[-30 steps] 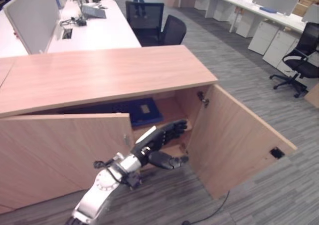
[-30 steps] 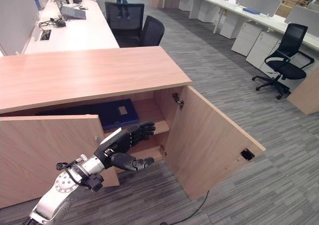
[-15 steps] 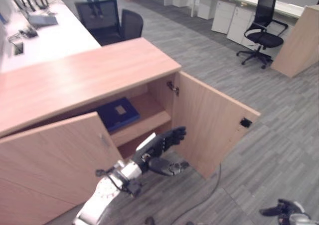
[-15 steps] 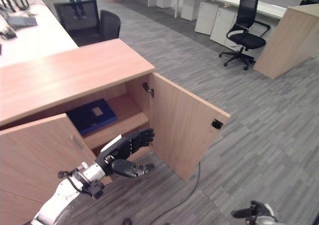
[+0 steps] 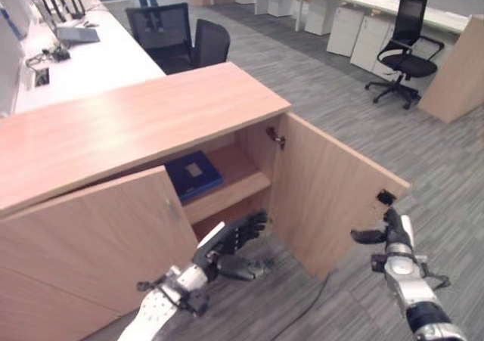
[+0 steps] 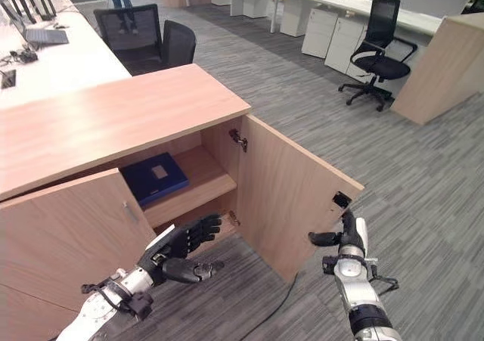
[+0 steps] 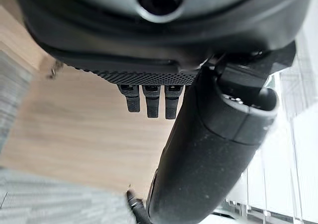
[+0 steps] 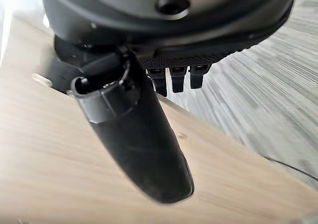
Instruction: Put the empty folder in the office cabinet
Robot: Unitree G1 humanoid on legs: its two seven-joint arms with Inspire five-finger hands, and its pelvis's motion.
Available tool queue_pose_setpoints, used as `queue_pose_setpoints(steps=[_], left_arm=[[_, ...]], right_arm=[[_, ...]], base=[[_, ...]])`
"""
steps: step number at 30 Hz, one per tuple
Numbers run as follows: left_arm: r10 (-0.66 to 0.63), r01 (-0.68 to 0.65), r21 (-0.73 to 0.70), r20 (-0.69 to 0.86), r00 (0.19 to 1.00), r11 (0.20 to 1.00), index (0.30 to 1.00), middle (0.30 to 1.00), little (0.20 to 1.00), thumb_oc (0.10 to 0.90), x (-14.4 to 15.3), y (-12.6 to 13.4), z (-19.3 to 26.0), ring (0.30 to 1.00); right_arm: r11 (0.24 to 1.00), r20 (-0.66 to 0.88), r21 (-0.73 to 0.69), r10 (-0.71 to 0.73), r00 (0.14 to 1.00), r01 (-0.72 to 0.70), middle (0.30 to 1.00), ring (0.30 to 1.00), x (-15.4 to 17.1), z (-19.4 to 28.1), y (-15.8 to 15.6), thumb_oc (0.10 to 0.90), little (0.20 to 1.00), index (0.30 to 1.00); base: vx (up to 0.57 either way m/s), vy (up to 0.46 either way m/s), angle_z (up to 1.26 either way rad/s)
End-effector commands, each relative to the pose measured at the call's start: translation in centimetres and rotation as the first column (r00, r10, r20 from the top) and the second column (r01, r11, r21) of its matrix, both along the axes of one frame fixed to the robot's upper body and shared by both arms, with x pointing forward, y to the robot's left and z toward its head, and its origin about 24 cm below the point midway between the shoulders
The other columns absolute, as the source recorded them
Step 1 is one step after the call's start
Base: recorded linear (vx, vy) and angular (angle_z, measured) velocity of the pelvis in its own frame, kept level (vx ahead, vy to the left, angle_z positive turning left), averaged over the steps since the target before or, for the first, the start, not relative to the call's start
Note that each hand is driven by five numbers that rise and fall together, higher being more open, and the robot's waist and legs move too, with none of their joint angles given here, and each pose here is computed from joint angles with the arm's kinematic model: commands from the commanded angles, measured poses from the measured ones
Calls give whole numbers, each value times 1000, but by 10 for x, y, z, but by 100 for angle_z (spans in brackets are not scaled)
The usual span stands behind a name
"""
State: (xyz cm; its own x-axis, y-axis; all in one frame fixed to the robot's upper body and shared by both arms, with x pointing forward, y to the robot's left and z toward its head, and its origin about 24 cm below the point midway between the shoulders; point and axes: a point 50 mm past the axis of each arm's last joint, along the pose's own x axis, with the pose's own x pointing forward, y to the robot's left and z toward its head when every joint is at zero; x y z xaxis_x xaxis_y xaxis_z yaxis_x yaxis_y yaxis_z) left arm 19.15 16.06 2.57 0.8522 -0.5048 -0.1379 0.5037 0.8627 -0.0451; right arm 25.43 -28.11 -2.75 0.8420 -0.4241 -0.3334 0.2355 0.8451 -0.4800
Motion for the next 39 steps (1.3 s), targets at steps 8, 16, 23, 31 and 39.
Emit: queue_pose_setpoints(steps=[8, 16, 23, 31, 39], left_arm=[[-13, 21, -40, 197, 980, 999, 900, 900, 900, 800, -4, 1, 33, 900], [493, -488, 157, 7, 870, 859, 900, 900, 900, 800, -53, 84, -17, 900], [592, -580, 191, -2, 806, 792, 900, 900, 900, 800, -56, 95, -29, 900], [596, -593, 158, 35, 802, 789, 900, 900, 900, 800, -46, 94, -25, 900], [598, -591, 162, 4, 801, 790, 900, 900, 900, 800, -44, 93, -34, 900]], right_arm=[[718, 603, -39, 571, 556, -695, 900, 900, 53, 140, 129, 800, 900, 900], [123, 641, 191, 736, 218, -974, 900, 900, -13, 120, 242, 800, 900, 900], [146, 579, 174, 785, 221, -974, 900, 900, -13, 112, 235, 800, 900, 900], [171, 564, 157, 793, 231, -973, 900, 900, -11, 109, 231, 800, 900, 900], [386, 212, 102, 892, 399, -917, 900, 900, -6, 41, 199, 800, 900, 900]], base=[[-13, 3, -2], [-22, -21, 20], [-7, -21, 61], [-3, -9, 8], [0, 0, 0]])
